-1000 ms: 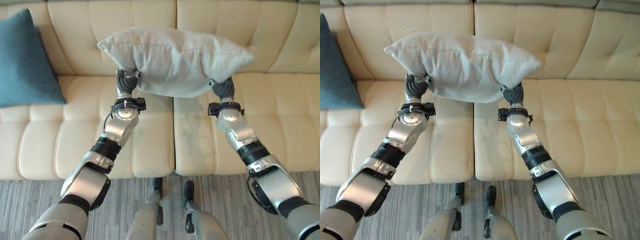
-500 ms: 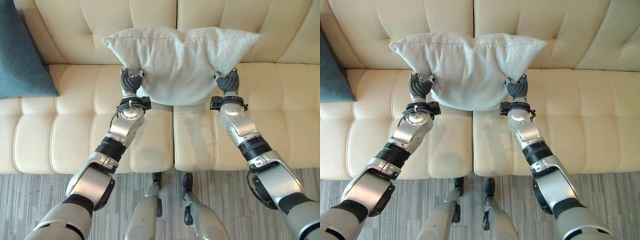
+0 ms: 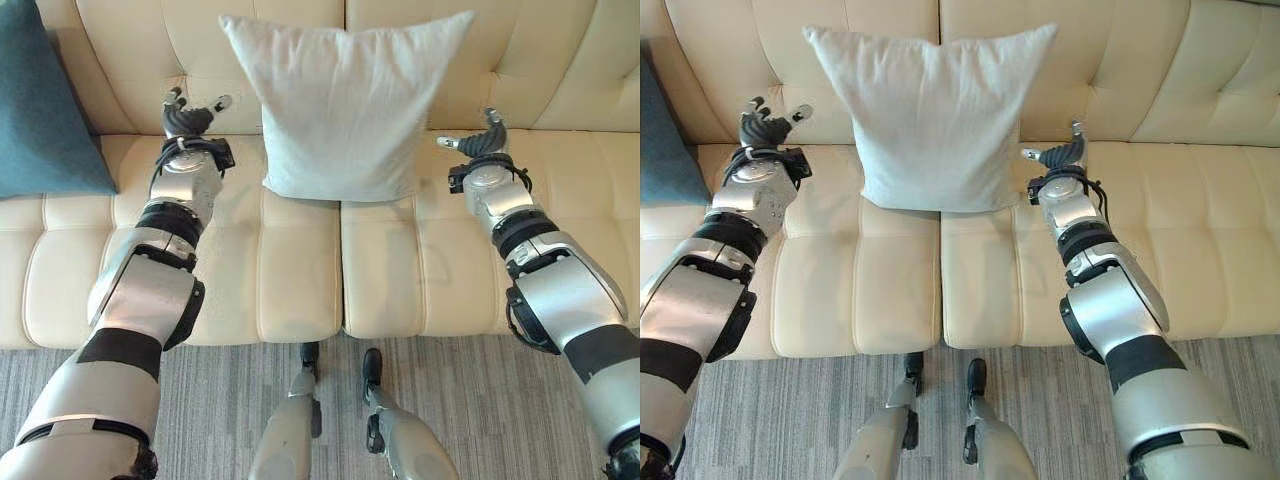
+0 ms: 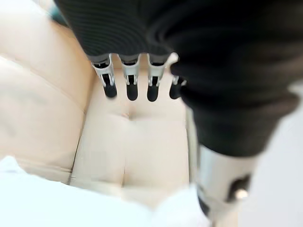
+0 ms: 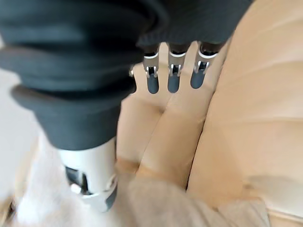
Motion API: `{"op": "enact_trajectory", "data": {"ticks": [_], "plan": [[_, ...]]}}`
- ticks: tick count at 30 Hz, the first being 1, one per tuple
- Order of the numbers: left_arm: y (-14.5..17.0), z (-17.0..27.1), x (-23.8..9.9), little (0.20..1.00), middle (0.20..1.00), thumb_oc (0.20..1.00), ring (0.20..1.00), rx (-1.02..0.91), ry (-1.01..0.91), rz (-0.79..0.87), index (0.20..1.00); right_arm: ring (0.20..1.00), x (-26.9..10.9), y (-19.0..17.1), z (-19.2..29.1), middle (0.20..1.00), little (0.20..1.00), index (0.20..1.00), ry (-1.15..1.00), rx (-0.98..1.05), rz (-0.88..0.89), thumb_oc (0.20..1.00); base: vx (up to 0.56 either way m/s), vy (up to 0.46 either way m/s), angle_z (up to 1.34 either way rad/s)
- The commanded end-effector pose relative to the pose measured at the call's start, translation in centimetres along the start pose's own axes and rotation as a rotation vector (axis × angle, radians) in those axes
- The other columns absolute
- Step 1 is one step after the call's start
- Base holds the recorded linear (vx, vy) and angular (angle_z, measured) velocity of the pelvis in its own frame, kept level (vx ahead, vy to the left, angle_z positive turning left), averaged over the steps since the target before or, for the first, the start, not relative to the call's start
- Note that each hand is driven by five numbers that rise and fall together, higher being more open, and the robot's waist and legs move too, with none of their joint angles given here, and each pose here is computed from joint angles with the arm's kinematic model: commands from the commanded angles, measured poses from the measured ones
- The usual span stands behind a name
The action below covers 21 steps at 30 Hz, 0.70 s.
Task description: Pick up all the scattered cushions and arrange them neatly on the sofa.
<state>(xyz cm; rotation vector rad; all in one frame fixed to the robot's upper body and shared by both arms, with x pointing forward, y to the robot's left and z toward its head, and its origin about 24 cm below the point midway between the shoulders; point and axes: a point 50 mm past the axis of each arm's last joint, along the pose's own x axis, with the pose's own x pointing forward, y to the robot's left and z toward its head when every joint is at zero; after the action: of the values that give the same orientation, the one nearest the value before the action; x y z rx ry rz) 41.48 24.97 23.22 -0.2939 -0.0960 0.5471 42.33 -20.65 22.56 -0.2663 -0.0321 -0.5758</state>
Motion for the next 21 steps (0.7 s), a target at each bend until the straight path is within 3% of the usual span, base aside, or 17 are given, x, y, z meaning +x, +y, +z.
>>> {"op": "enact_trajectory", "data": {"ticks": [1, 5, 8, 11, 13, 15, 16, 17, 21], "plan": [[1.2, 0.6, 0.4, 1.0, 1.0, 1.0, 1.0, -0.129, 0.007, 0.088, 1.0, 1.0, 1.2, -3.4, 2.7, 1.0, 1.0, 1.0, -0.077, 0.025, -0.178, 1.0, 0.04, 0.02, 0.07], [4.6, -2.0, 0.7, 1.0, 1.0, 1.0, 1.0, -0.109, 0.065, 0.148, 1.0, 1.0, 1.5, -4.9, 1.3, 1.0, 1.0, 1.0, -0.053, 0.147, -0.206, 1.0, 0.04, 0.026, 0.03], [8.4, -4.6, 0.5, 1.0, 1.0, 1.0, 1.0, 0.193, 0.058, 0.129, 1.0, 1.0, 1.2, -5.6, -2.0, 1.0, 1.0, 1.0, -0.055, 0.213, -0.152, 1.0, 0.01, 0.009, 0.01], [11.1, -6.8, -0.6, 1.0, 1.0, 1.0, 1.0, 0.398, 0.025, 0.089, 1.0, 1.0, 0.0, -6.3, -5.9, 1.0, 1.0, 1.0, -0.081, 0.127, -0.087, 1.0, 0.02, 0.009, 0.03], [12.1, -8.8, -2.9, 1.0, 1.0, 1.0, 1.0, 0.493, -0.031, -0.012, 1.0, 1.0, -2.0, -7.0, -10.0, 1.0, 1.0, 1.0, -0.07, 0.057, -0.008, 1.0, 0.0, 0.0, 0.0], [13.4, -10.1, -4.0, 1.0, 1.0, 1.0, 1.0, 0.517, -0.01, -0.008, 1.0, 1.0, -3.0, -7.6, -11.8, 1.0, 1.0, 1.0, -0.051, 0.054, 0.005, 1.0, 0.0, 0.0, 0.0], [15.1, -13.2, -6.8, 1.0, 1.0, 1.0, 1.0, 0.519, 0.046, -0.032, 1.0, 1.0, -5.3, -7.8, -15.1, 1.0, 1.0, 1.0, -0.011, -0.015, 0.066, 1.0, 0.01, -0.005, -0.04], [15.1, -13.2, -6.8, 1.0, 1.0, 1.0, 1.0, 0.519, 0.047, -0.032, 1.0, 1.0, -5.3, -7.8, -15.1, 1.0, 1.0, 1.0, -0.01, -0.015, 0.067, 1.0, 0.01, -0.021, -0.14], [17.6, -18.6, -11.8, 1.0, 1.0, 1.0, 1.0, 0.597, 0.232, -0.103, 1.0, 1.0, -10.1, -8.8, -23.0, 1.0, 1.0, 1.0, 0.211, -0.21, 0.211, 1.0, 0.0, -0.023, -0.09]]}}
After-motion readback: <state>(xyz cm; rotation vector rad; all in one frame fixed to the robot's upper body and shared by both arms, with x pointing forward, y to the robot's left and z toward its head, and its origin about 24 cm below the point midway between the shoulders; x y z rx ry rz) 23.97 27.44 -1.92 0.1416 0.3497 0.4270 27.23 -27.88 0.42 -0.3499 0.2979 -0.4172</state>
